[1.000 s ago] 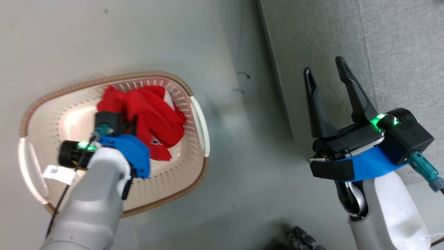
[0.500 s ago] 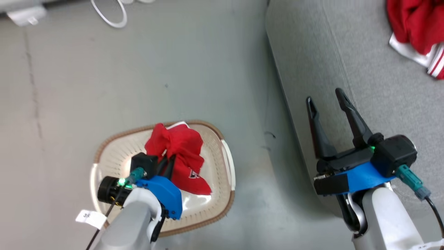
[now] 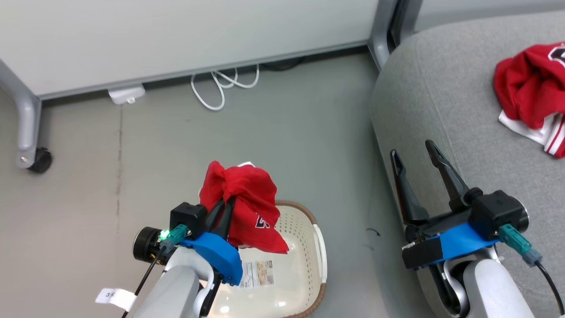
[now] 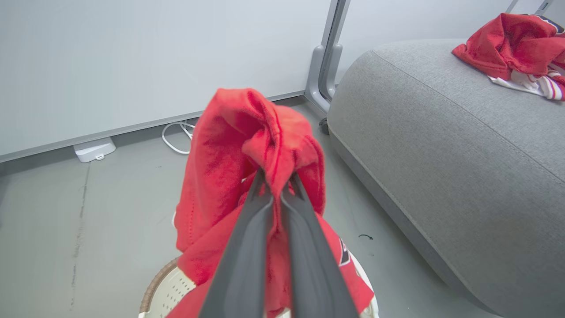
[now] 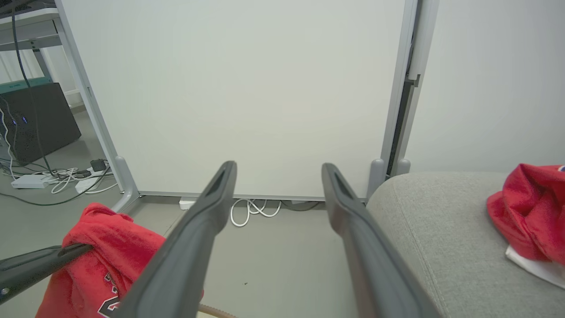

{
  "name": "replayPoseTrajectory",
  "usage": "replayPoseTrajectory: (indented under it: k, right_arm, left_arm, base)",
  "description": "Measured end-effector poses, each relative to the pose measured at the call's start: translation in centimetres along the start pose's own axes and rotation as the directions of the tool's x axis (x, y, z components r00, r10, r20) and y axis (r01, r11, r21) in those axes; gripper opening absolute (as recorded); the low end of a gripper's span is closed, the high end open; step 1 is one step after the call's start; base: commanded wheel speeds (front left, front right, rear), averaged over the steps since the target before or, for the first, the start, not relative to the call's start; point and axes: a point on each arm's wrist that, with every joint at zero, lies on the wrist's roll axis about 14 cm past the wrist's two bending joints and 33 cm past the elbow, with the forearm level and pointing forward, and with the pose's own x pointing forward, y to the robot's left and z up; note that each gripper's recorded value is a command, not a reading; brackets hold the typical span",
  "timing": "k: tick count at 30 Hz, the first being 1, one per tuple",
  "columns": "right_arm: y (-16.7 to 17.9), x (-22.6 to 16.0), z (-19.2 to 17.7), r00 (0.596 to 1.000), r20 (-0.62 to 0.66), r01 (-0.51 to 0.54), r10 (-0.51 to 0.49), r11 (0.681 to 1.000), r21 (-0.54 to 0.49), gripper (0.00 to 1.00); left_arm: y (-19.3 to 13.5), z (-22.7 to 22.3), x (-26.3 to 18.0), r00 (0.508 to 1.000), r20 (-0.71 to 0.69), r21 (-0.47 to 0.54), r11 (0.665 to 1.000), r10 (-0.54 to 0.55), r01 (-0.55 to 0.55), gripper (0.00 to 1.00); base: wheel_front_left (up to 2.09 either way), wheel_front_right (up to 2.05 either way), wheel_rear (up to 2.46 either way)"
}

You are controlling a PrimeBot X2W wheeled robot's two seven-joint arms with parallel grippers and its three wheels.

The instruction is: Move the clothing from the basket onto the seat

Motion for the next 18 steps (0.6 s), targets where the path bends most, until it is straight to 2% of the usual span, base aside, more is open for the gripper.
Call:
replayPoseTrajectory:
  k: [12,18]
  right_arm:
    - [1.8,-1.7,2.3,0.999,0.034,-0.039,0.039,0.999,0.002,1.00]
    - [2.4,-2.6,3.1,0.997,0.051,-0.051,0.051,0.999,0.006,1.00]
  left_arm:
    - [-2.7,8.3,-1.0,0.976,0.202,0.107,0.993,-0.077,0.056,0.00]
    - [-4.8,11.5,-0.9,0.958,0.250,0.159,0.982,-0.140,0.102,0.00]
  base:
    - [0.00,0.00,0.00]
    - [0.00,0.00,0.00]
